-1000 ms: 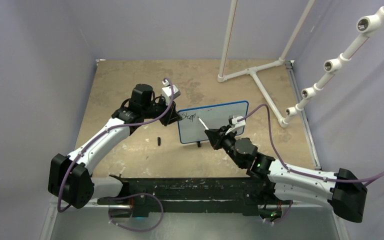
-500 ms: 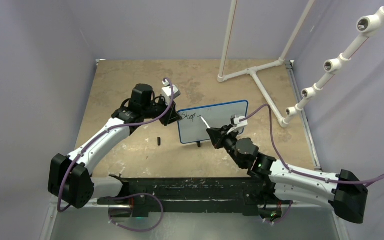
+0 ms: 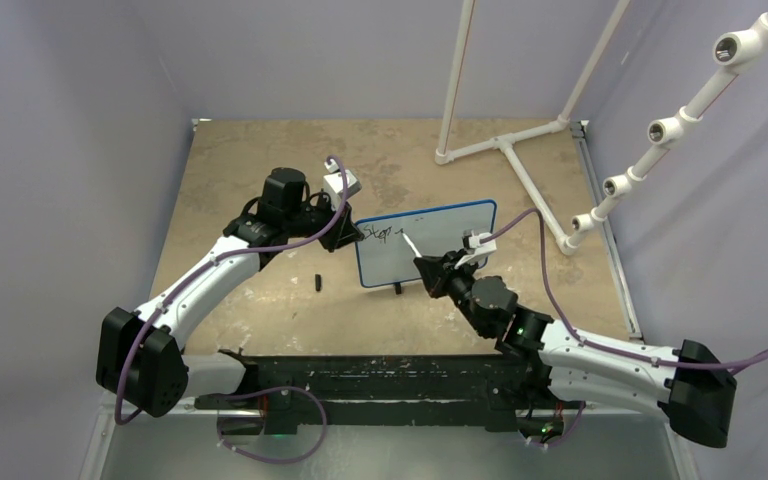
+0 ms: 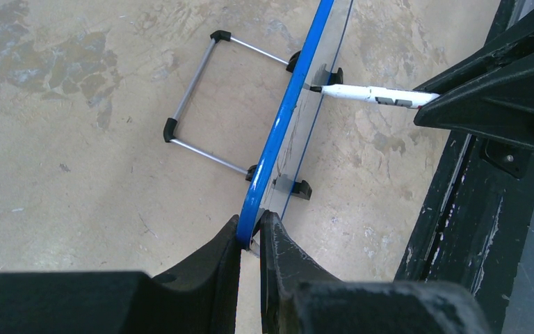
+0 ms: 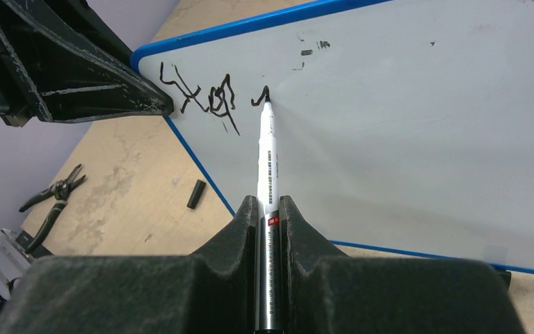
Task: Write a sentence on the whiteboard
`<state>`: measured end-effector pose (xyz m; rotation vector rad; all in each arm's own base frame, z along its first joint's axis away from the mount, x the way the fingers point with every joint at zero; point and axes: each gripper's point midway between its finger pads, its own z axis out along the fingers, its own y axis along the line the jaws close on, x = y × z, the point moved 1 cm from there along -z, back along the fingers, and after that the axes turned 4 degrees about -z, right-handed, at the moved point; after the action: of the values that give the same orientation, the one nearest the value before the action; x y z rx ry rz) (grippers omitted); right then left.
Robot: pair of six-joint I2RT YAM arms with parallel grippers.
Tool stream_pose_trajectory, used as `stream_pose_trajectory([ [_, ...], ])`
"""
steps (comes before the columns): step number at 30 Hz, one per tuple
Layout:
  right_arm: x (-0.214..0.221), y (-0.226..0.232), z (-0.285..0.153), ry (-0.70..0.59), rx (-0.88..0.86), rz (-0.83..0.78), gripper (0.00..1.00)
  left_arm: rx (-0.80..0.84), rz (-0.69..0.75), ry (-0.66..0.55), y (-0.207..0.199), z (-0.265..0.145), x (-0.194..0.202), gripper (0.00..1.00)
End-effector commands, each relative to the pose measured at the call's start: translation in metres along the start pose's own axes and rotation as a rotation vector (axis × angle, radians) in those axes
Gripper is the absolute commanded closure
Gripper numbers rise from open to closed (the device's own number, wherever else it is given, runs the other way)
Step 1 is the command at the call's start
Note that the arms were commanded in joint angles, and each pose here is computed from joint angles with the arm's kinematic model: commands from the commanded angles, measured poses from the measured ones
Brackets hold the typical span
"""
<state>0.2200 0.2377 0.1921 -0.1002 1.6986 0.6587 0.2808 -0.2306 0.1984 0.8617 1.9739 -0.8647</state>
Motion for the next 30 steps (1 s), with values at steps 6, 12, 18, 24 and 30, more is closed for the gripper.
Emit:
stream_pose_trajectory([
  [6, 0.01, 0.0, 0.002, 0.031, 0.002, 0.019, 1.0, -0.024, 0.055, -0.021, 0.002, -0.005, -0.005, 1.0],
  [12, 0.016, -0.001, 0.0, 0.051, 0.0, 0.02, 1.0, -0.024, 0.054, -0.02, 0.003, -0.005, -0.005, 1.0],
  [18, 0.02, -0.005, -0.001, 0.067, 0.013, 0.019, 1.0, -0.024, 0.057, -0.023, 0.002, -0.005, -0.006, 1.0],
  [24, 0.014, -0.01, -0.004, 0.051, 0.04, 0.023, 1.0, -0.025, 0.053, -0.022, 0.003, -0.005, -0.005, 1.0],
  [30, -0.006, -0.005, -0.003, -0.006, 0.034, 0.023, 1.0, -0.024, 0.053, -0.021, 0.002, -0.005, -0.005, 1.0],
])
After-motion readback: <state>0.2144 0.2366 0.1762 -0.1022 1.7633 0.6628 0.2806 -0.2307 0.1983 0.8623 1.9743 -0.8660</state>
